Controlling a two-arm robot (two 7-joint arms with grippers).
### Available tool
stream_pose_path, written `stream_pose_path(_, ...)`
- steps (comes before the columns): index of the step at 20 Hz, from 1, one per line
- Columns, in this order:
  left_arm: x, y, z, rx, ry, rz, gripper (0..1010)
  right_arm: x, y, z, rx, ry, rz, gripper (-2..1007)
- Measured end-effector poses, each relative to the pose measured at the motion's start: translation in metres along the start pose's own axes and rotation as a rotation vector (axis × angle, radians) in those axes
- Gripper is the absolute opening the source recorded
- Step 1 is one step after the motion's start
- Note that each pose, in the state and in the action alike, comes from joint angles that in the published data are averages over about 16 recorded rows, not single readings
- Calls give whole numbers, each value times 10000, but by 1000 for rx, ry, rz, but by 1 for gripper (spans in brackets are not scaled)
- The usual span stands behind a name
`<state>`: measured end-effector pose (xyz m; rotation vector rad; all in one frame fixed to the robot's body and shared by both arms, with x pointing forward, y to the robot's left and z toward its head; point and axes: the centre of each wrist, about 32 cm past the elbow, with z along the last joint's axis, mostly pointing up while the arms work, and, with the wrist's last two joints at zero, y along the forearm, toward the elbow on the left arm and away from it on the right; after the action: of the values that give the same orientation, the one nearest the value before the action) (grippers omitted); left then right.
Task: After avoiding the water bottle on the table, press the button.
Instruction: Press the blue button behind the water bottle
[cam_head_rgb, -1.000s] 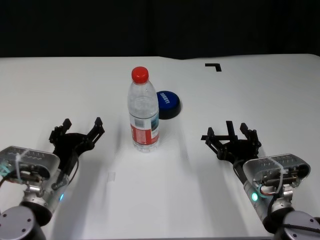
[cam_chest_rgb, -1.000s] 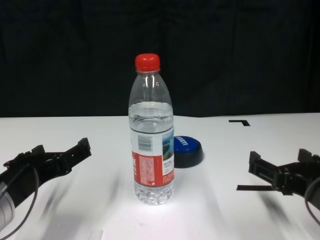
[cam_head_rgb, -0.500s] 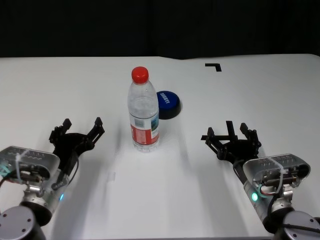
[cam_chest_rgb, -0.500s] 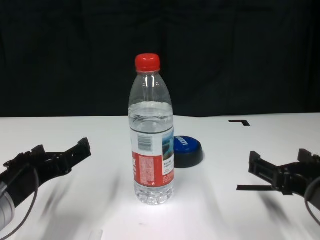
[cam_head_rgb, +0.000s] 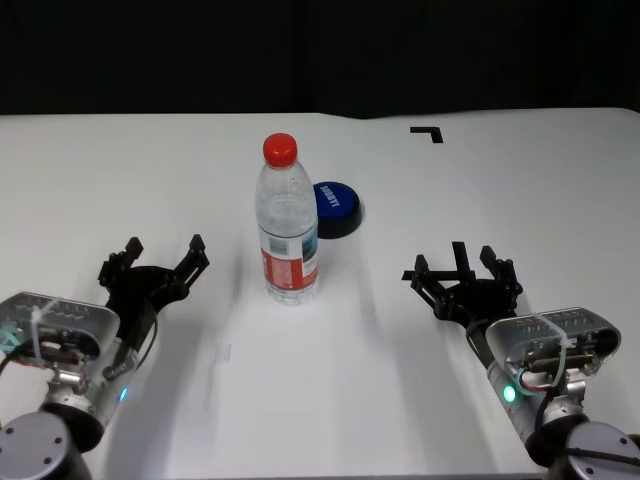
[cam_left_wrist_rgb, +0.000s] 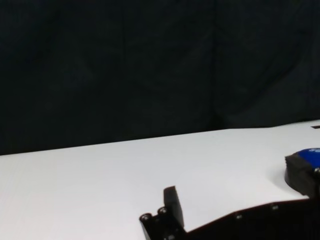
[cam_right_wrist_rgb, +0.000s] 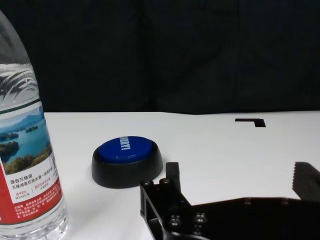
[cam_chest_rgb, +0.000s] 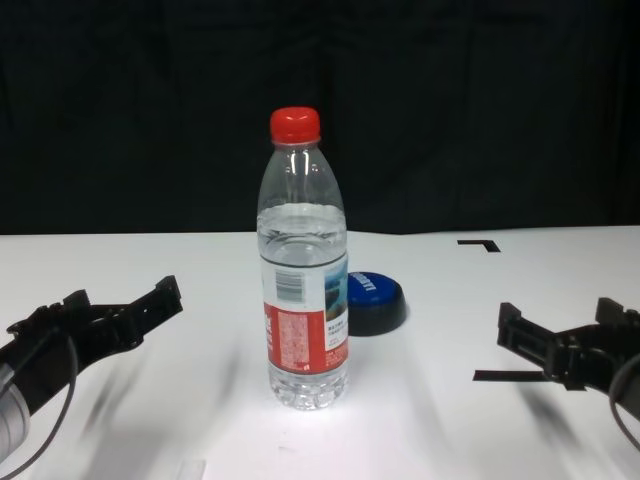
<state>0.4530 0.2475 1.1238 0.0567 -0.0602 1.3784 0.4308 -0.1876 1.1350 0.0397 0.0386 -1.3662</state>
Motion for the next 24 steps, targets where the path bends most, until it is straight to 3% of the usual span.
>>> stream_pose_path(12, 24, 67, 34, -27, -15, -10, 1003, 0, 0, 0, 0, 0, 0, 1003)
stream_pose_path(24, 25, 219, 96, -66, -80, -39, 1003, 0, 0, 0, 0, 0, 0, 1003)
